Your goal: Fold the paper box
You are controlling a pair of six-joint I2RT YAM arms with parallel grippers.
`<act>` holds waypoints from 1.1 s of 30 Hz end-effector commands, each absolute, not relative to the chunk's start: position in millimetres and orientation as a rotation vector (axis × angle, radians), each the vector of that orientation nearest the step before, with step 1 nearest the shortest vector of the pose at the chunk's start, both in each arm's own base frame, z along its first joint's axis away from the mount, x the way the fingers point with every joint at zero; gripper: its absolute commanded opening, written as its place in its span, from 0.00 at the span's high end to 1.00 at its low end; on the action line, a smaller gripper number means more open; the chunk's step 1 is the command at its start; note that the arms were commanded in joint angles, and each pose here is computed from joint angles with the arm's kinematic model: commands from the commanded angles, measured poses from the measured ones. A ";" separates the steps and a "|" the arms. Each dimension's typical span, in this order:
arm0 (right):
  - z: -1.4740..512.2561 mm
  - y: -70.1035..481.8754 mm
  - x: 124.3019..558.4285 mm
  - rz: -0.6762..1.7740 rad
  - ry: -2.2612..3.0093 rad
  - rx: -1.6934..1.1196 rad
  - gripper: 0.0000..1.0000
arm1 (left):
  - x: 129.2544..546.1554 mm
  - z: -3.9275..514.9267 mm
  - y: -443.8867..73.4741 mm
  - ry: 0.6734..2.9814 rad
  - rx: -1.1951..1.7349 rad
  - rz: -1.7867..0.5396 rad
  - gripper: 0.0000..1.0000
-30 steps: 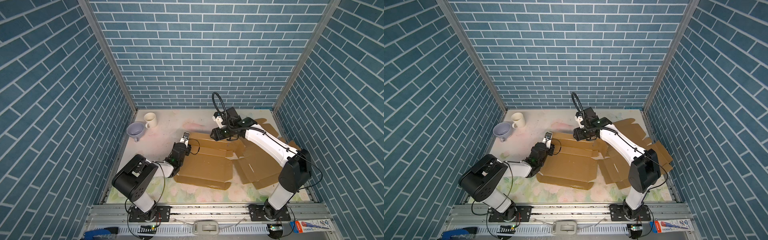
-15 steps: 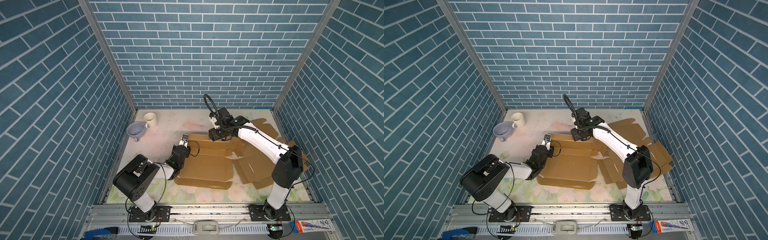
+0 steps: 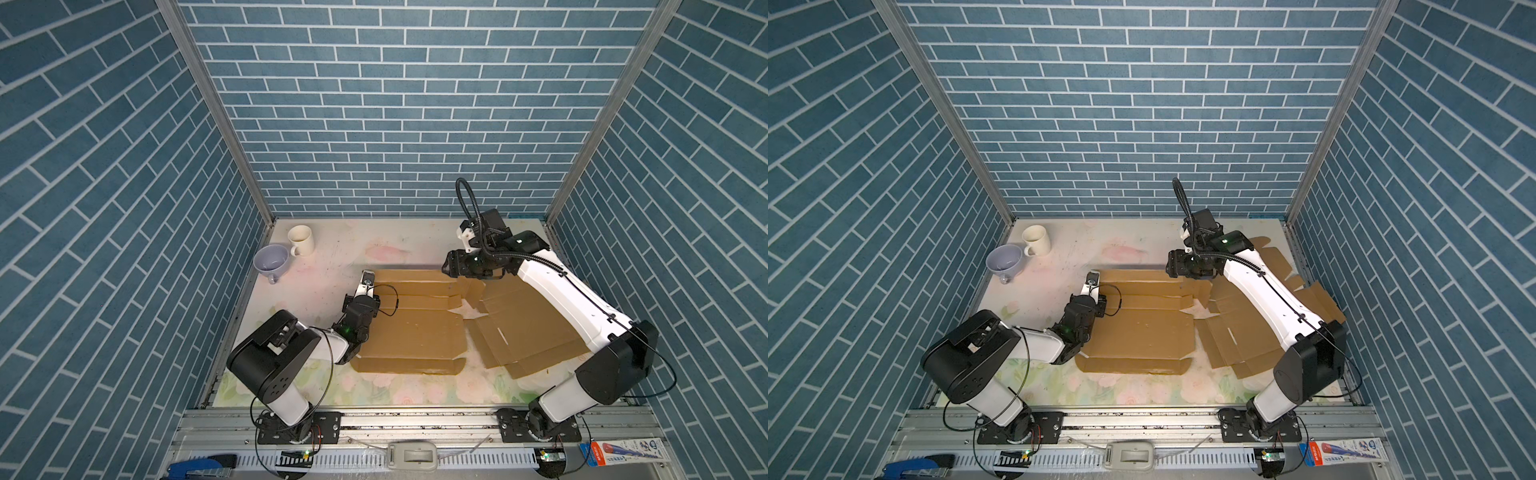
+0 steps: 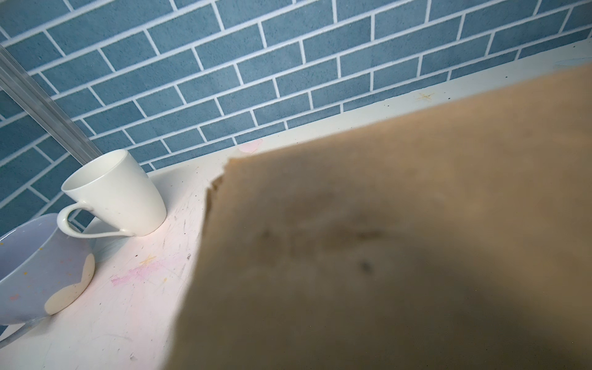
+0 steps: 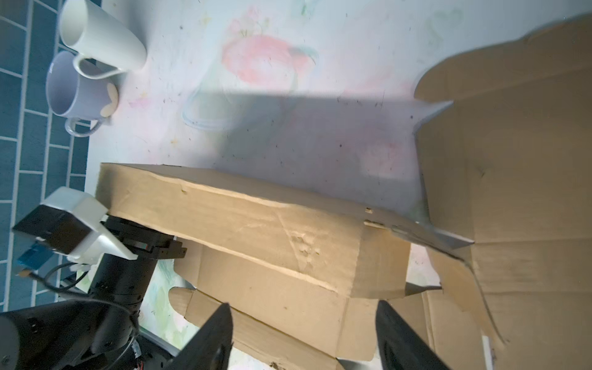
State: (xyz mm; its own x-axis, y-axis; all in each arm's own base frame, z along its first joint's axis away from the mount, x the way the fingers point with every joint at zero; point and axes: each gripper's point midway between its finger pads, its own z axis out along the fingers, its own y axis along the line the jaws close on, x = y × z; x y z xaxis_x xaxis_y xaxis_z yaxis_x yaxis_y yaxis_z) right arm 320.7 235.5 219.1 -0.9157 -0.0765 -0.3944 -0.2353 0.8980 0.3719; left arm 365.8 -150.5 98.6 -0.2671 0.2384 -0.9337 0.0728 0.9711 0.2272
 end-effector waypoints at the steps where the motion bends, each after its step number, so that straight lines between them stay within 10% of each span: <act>1: 199.7 236.5 314.9 0.645 2.773 -0.101 0.29 | 360.5 89.9 -140.4 1.866 0.252 0.238 1.00; 15: 182.0 268.0 333.7 1.009 2.734 0.022 0.57 | 362.3 96.2 -139.0 1.862 0.236 0.253 1.00; 21: 197.6 243.5 339.6 1.095 2.651 0.021 0.48 | 361.8 90.9 -136.6 1.877 0.228 0.267 1.00; 29: 228.5 159.3 350.9 0.970 2.510 0.133 0.45 | 362.6 89.4 -137.7 1.885 0.236 0.270 1.00; 33: 202.8 83.7 367.1 0.481 2.526 0.211 0.57 | 363.7 88.3 -138.6 1.889 0.242 0.274 1.00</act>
